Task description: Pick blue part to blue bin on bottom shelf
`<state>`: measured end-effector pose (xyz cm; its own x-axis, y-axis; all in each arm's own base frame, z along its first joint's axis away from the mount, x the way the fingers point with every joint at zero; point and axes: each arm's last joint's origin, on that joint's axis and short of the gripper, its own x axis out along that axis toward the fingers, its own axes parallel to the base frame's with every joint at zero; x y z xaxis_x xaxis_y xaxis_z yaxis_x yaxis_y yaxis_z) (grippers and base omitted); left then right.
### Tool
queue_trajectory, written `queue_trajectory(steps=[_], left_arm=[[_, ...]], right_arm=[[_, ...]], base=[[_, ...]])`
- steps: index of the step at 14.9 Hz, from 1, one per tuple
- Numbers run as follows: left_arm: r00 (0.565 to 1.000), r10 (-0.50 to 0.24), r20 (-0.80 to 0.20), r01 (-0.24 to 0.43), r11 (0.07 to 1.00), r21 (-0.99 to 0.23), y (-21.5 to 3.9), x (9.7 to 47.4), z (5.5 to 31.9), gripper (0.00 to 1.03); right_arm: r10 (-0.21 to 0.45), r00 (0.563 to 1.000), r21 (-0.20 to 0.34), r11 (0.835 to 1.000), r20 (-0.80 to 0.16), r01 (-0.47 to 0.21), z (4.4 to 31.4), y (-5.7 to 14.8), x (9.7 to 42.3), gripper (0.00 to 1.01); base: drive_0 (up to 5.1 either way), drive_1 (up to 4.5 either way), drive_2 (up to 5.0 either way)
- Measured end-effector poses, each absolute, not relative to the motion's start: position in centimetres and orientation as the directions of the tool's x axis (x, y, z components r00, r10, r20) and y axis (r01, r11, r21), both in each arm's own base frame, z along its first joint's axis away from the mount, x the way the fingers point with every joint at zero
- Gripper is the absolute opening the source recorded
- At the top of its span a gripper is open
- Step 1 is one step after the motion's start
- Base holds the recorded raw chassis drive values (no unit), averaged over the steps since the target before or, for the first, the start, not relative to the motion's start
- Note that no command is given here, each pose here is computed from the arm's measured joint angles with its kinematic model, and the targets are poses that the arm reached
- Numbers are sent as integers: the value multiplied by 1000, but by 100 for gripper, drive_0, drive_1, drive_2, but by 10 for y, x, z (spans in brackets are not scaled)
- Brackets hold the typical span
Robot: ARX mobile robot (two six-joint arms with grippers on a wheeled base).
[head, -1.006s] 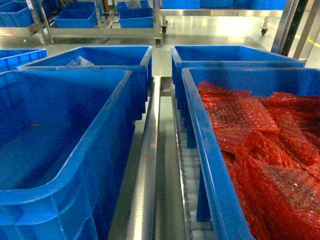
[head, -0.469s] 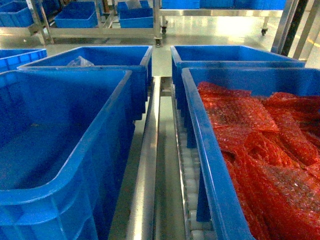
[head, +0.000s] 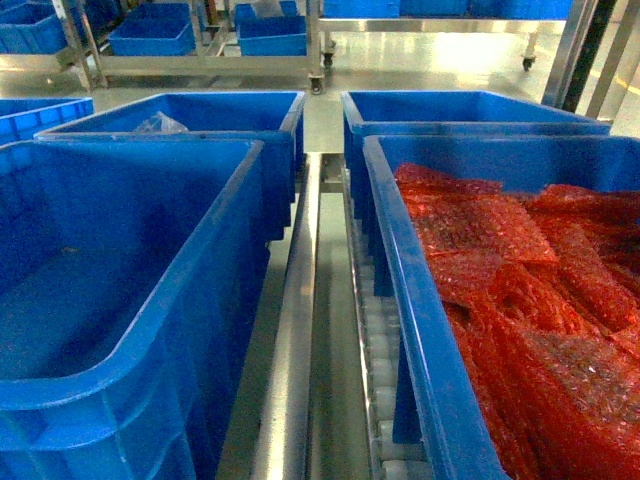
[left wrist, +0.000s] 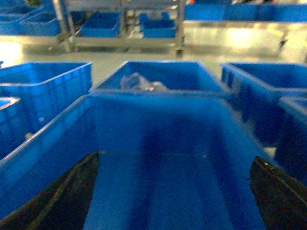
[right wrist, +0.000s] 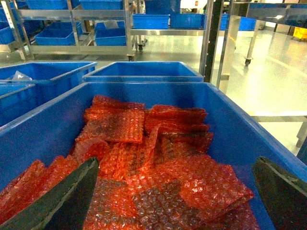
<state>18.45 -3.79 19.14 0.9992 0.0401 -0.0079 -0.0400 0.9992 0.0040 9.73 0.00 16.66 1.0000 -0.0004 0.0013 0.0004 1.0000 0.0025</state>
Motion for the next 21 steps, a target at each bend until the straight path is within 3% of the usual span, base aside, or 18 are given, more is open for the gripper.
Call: queue_trajectory(steps=[1, 7, 8, 10, 21], left_arm=[[1000, 22, -4, -22, 1000, 3, -36, 182, 191, 84], [1000, 3, -12, -3, 1000, 2, -13, 147, 175, 7], [1000, 2, -7, -2, 1000, 1, -11, 144, 173, 2], [1000, 21, -21, -21, 1000, 1, 1, 137, 164, 2], [1000, 0, 10, 0, 1000, 0, 0, 112, 170, 2]], right_arm=[[0, 1000, 2, 1000, 1, 0, 167, 0, 97, 98], [0, 1000, 2, 1000, 1, 0, 167, 0, 97, 98], [0, 1000, 2, 1000, 1, 0, 167, 0, 97, 98], [0, 1000, 2, 1000, 1, 0, 167, 0, 97, 98], [0, 1000, 2, 1000, 1, 0, 167, 0, 97, 98]], base=[[0, 0, 0], [0, 0, 0], [0, 0, 0], [0, 0, 0], [0, 0, 0]])
